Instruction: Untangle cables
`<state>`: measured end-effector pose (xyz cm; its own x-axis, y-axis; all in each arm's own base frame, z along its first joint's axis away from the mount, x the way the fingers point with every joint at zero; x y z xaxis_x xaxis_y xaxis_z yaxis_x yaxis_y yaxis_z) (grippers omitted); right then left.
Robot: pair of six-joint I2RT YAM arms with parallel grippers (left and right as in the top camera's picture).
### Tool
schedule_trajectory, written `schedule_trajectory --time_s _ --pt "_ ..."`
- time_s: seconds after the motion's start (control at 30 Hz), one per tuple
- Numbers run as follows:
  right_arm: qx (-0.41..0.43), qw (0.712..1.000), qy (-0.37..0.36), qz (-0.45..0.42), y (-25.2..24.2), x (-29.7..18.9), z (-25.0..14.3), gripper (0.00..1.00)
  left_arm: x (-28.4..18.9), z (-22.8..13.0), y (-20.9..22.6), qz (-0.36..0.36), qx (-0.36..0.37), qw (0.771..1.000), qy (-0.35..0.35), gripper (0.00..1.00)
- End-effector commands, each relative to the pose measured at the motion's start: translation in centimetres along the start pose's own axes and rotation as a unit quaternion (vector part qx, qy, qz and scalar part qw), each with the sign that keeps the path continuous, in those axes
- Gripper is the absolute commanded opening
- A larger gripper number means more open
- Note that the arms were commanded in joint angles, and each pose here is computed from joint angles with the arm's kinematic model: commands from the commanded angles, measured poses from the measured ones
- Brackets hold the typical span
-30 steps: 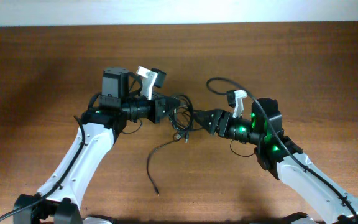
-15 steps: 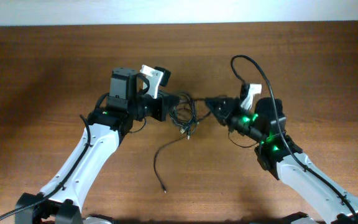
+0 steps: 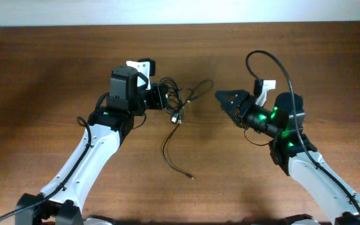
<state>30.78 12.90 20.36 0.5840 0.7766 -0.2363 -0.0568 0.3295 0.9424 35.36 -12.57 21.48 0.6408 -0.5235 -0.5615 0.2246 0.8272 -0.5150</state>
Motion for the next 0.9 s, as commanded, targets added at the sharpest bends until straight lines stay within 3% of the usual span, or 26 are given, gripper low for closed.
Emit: schedule_trajectory --time_s 0.0,0.13,0.37,0.4,0.43,0.47,0.53,0.63,0.8,0.87 --pt "0.019 0.999 0.027 0.007 1.2 1.4 -2.1 0.70 -0.5 0.1 -2.8 -0.115 0.063 0.991 0.014 0.00" --pt "0.088 0.995 -0.026 -0.024 1.5 3.0 -3.5 0.54 0.0 -0.9 -5.2 -0.142 0.125 0.982 0.019 0.00" --pt "0.123 0.986 -0.089 -0.076 -1.3 3.8 -2.4 0.44 0.1 -1.0 -6.6 -0.165 0.141 0.976 0.010 0.00" --pt "0.126 0.985 -0.086 -0.082 -1.7 4.1 -2.5 0.35 0.0 -1.0 -6.7 -0.171 0.141 0.975 0.013 0.00" --pt "0.127 0.984 -0.085 -0.087 -2.1 4.2 -2.5 0.16 0.0 -1.1 -6.7 -0.175 0.141 0.974 0.016 0.00" --pt "0.118 0.986 -0.081 -0.089 -2.2 4.2 -2.6 0.04 0.0 -1.2 -6.7 -0.174 0.140 0.975 0.018 0.00" --pt "0.075 0.994 -0.037 -0.070 -1.6 4.4 -3.3 0.04 0.2 -1.2 -6.2 -0.155 0.135 0.978 0.018 0.00" --pt "-0.091 0.994 0.050 0.043 1.6 4.1 -4.0 0.04 0.6 -1.4 -1.6 0.054 0.114 0.992 0.008 0.00" --pt "-0.186 0.966 0.019 0.181 4.2 -2.1 2.5 0.04 0.3 -2.0 0.2 0.129 0.093 0.987 0.020 0.00" --pt "-0.173 0.969 0.005 0.174 3.6 -3.6 4.0 0.04 0.1 -1.8 0.7 0.157 0.032 0.987 0.000 0.00"
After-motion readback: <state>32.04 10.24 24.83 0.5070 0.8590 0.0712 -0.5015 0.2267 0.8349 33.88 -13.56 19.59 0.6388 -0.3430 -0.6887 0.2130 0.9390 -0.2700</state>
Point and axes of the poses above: each gripper's point midway between its finger pads, its own x axis out along the fingers, its own y axis along the line the jaws close on, z = x × y, the point moved 7 cm from there along -x, back along the fingers, and after that the axes turned 2 degrees about -x, right-handed, at the moved point
